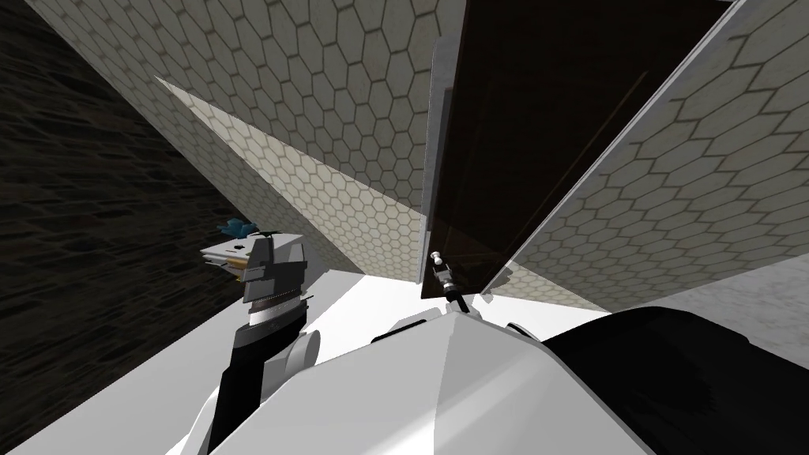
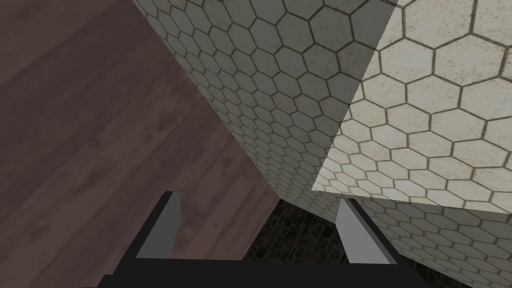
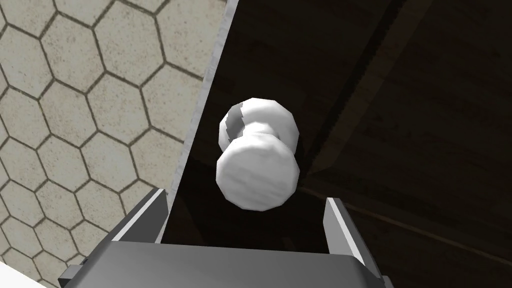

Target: Pull the door open

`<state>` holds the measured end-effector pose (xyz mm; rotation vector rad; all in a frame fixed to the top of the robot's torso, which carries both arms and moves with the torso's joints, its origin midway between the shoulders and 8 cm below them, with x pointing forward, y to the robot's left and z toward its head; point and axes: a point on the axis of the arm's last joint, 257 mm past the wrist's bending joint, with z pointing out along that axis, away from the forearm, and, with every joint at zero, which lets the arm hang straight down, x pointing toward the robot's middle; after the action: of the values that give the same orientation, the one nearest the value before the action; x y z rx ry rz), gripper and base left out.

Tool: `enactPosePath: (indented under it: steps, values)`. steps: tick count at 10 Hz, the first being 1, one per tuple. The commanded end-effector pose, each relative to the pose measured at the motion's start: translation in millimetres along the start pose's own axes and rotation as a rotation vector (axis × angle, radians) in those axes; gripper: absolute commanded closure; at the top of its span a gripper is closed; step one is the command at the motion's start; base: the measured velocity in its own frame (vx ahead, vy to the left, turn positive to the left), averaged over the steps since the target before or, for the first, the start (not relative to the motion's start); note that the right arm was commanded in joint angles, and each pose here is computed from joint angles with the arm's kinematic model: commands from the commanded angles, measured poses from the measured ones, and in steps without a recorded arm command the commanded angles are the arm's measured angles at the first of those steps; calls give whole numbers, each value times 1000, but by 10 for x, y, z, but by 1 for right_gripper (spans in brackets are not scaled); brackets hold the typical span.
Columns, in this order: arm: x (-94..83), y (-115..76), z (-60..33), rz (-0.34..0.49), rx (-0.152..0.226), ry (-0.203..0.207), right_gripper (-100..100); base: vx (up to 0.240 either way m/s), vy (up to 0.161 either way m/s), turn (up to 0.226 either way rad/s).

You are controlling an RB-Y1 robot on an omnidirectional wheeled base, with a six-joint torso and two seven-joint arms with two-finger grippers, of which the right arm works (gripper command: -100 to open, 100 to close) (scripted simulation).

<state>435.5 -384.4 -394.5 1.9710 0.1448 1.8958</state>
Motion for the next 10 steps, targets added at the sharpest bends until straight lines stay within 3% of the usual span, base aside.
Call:
enactPosePath:
  steps: [1, 9, 10]
  values:
    - [22, -55, 2, 72, -1, 0, -100, -97, -24, 18]
    - [129, -268, 22, 345, -4, -1, -100, -90, -25, 17]
    - [122, -250, 25, 321, -4, -1, -100, -43, -13, 4]
